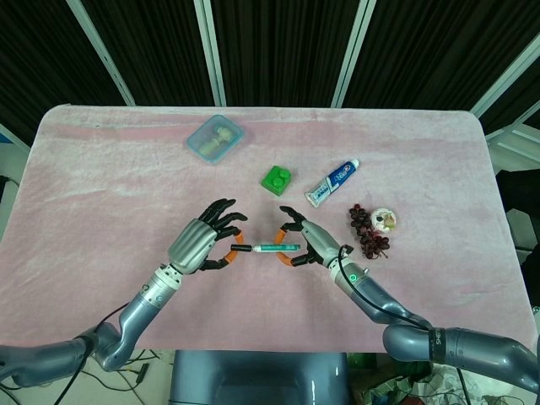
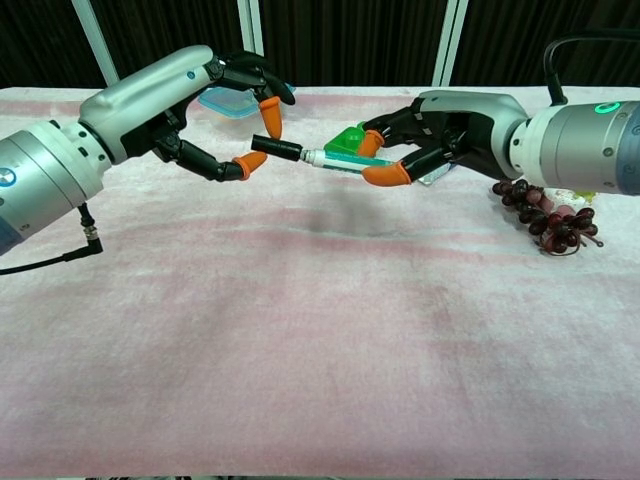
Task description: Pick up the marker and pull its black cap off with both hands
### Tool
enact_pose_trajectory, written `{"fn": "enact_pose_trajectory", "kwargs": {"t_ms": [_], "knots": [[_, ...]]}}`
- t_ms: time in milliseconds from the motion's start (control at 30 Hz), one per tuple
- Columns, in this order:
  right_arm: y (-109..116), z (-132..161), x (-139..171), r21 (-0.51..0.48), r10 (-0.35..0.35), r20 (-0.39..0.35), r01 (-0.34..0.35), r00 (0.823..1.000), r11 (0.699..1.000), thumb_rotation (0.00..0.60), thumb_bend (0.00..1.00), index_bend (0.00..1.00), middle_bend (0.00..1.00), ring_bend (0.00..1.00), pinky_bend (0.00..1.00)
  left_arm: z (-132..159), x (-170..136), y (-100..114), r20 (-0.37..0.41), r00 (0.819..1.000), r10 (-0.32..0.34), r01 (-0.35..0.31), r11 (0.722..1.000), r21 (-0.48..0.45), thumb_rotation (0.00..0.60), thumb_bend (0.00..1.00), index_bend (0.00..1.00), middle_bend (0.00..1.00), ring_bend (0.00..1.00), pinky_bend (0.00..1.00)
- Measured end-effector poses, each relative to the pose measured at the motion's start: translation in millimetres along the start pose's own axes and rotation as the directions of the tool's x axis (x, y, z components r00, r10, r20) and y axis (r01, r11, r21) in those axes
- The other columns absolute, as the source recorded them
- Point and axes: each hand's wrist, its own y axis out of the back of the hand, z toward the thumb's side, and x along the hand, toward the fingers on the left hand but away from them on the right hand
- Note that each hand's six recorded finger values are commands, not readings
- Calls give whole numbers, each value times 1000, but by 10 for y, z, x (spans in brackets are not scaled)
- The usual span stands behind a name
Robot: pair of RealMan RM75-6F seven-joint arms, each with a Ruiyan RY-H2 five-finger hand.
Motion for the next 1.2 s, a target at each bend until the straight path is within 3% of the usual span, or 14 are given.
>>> {"fn": "enact_pose_trajectory", "kwargs": {"t_ms": [467, 767, 1033, 1200], "knots": [[210, -195, 88, 18, -52, 44, 51, 998, 999, 600, 485, 864, 0, 0, 159, -124, -174, 168, -15, 1000, 27, -26, 999, 21, 600, 453, 536, 247, 0, 69], [334, -576, 225, 101, -107, 145, 93, 984, 991, 600, 484, 864, 0, 0, 159, -527, -601, 303, -109, 994, 12, -11, 1000, 13, 600, 451, 517, 246, 0, 69], [209, -816, 234, 135, -113, 211, 85, 971, 987, 600, 480, 863, 0, 0, 159, -869, -807, 260, -179, 984, -4, -5, 998, -55, 600, 448, 505, 245, 0, 69], [112, -866, 216, 183, -88, 224, 47, 971, 982, 600, 342, 716, 0, 0, 159, -1037, -872, 166, -206, 978, -28, 14, 997, -71, 600, 443, 492, 242, 0, 67]]}}
